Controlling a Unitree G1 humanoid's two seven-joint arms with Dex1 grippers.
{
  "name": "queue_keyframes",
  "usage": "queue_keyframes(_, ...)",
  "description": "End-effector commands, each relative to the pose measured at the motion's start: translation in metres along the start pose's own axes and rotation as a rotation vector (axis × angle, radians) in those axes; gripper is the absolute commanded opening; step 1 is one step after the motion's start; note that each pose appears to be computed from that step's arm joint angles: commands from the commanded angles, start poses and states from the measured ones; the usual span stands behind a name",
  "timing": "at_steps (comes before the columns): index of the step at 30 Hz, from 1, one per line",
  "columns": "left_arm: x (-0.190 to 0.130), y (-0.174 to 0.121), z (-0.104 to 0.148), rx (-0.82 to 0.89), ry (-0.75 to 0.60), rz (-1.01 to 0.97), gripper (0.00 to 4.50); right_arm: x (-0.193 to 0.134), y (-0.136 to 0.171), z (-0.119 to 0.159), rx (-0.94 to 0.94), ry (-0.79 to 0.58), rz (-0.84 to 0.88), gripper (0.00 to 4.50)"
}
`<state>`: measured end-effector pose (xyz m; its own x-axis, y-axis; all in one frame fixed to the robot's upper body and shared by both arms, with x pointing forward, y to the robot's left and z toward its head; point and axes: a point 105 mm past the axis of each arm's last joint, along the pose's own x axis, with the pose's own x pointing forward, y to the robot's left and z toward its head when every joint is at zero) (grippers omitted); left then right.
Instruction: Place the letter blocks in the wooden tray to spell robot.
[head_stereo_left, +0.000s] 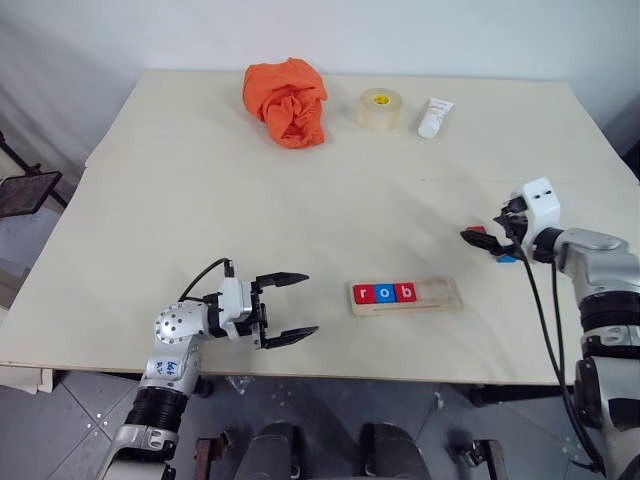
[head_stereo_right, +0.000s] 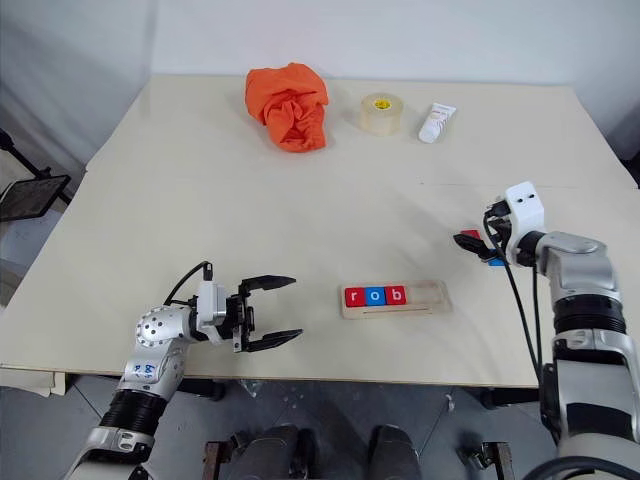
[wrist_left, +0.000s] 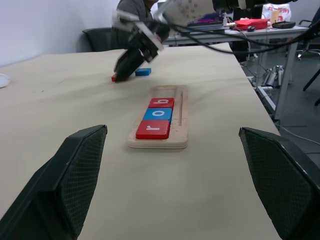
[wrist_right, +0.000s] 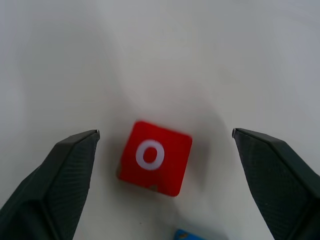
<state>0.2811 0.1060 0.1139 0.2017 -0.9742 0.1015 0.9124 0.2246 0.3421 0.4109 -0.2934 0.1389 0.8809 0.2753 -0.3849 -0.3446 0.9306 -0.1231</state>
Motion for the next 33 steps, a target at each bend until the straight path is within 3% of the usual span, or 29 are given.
queue_keyframes(1,0.001,0.000,0.008,0.033,-0.016,0.007,4.50,0.000,-0.008,0.004,-0.020,0.004,-0.052,4.46)
queue_keyframes(7,0.000,0.000,0.008,0.036,-0.012,0.015,4.50,0.003,-0.002,-0.002,0.016,0.027,-0.049,4.46)
queue_keyframes(8,0.000,0.000,0.008,0.036,-0.012,0.016,4.50,0.003,-0.001,-0.003,0.017,0.029,-0.043,4.29)
queue_keyframes(10,0.000,0.000,0.008,0.037,-0.011,0.017,4.50,0.002,0.000,-0.004,0.024,0.029,-0.046,3.87)
queue_keyframes(17,0.003,0.003,0.007,0.039,-0.014,0.004,4.50,-0.004,0.002,-0.005,0.053,0.001,-0.065,1.59)
queue_keyframes(18,0.004,0.003,0.007,0.040,-0.016,0.002,4.50,-0.006,0.001,-0.003,0.053,-0.014,-0.077,1.45)
queue_keyframes(27,0.004,0.001,0.006,0.033,-0.019,-0.028,4.50,-0.044,0.012,0.033,0.025,-0.187,-0.122,1.45)
queue_keyframes(33,0.003,0.003,0.004,0.019,-0.014,-0.041,4.50,-0.091,0.038,0.024,0.038,-0.194,-0.141,1.45)
